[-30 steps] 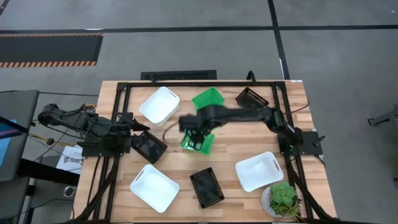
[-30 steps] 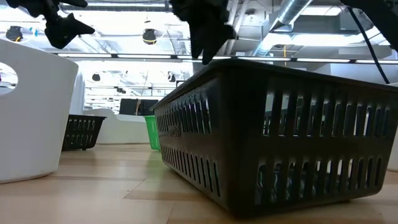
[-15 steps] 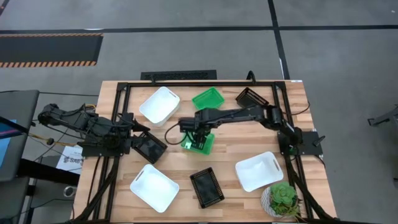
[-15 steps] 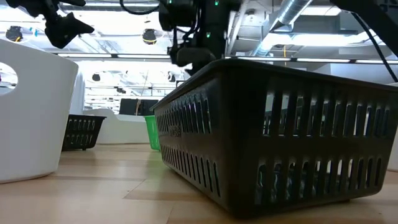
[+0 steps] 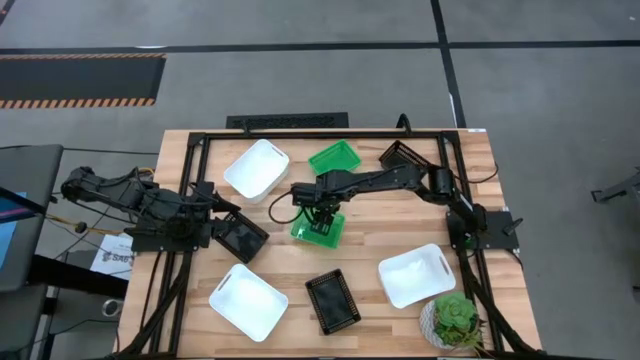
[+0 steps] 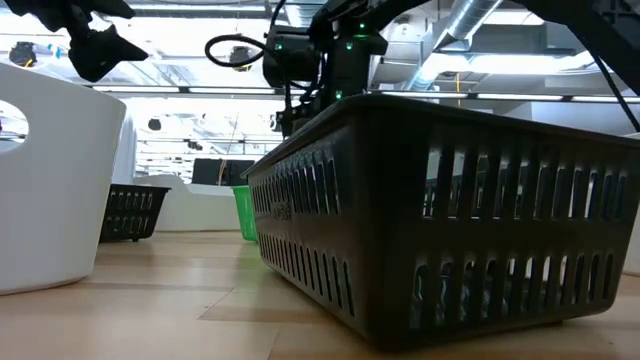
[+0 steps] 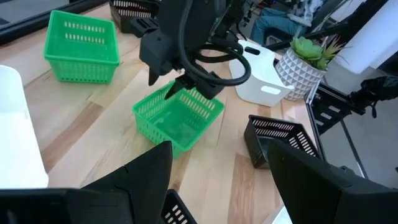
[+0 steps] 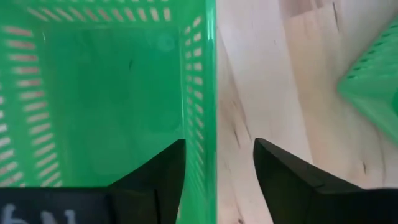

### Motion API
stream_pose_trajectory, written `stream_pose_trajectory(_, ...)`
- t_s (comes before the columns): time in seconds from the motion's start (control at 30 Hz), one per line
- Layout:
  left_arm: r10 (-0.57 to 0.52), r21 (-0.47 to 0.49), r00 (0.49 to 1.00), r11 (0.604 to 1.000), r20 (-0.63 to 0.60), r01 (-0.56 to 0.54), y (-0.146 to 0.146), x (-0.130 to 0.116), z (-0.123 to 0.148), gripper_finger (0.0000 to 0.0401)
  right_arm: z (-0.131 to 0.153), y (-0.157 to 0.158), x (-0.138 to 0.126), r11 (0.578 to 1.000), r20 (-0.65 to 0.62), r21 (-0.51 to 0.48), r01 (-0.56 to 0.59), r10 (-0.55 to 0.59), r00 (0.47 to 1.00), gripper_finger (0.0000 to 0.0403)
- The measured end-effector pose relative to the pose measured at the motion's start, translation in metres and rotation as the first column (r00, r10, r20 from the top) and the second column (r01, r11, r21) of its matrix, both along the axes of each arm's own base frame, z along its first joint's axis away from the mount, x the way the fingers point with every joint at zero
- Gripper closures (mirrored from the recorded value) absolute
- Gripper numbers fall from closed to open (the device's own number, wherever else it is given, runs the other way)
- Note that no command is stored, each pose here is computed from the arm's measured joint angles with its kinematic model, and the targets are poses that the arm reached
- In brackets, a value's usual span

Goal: Stack baskets by color
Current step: Stack the bottom green bin on top of the green bins

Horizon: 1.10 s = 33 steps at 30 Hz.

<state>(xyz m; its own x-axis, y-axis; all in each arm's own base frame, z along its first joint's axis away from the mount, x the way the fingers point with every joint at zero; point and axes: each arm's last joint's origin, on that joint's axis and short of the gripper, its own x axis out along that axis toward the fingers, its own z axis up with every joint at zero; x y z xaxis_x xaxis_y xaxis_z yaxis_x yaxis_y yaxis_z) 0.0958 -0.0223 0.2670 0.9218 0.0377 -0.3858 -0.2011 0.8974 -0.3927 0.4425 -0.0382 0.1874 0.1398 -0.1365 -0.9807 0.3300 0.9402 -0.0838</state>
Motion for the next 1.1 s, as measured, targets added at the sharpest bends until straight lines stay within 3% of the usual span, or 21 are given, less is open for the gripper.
stream_pose_trajectory(0.1,0.000,0.000,1.000,1.000,0.000,0.000,0.000,0.000,0.000,0.0147,0.000,-0.002,0.000,1.000,0.003,-0.001,-0.001,0.001,1.000,0.0240)
stream_pose_trajectory(0.3,0.002,0.000,1.000,1.000,-0.001,-0.002,0.000,0.000,0.000,0.0147,0.001,-0.005,0.000,1.000,0.000,-0.006,-0.015,0.015,1.000,0.0382)
stream_pose_trajectory(0.5,0.003,0.002,1.000,1.000,-0.003,-0.003,0.000,0.000,0.000,0.0147,0.005,-0.004,-0.002,0.999,0.001,-0.005,-0.034,0.034,0.999,0.0384)
stream_pose_trajectory(0.77,0.012,0.006,1.000,1.000,-0.004,-0.012,0.000,0.000,0.000,0.0147,0.076,-0.017,-0.029,0.999,0.132,-0.014,-0.047,0.048,0.990,0.0394)
stream_pose_trajectory(0.93,0.015,0.010,1.000,1.000,-0.010,-0.015,0.001,-0.001,-0.001,0.0147,0.120,-0.045,-0.054,0.989,0.205,-0.149,-0.022,0.053,0.977,0.0397)
stream_pose_trajectory(1.1,0.016,0.010,1.000,1.000,-0.010,-0.016,0.001,-0.001,-0.001,0.0147,0.144,-0.076,-0.074,0.959,0.201,-0.271,-0.082,0.140,0.969,0.0399)
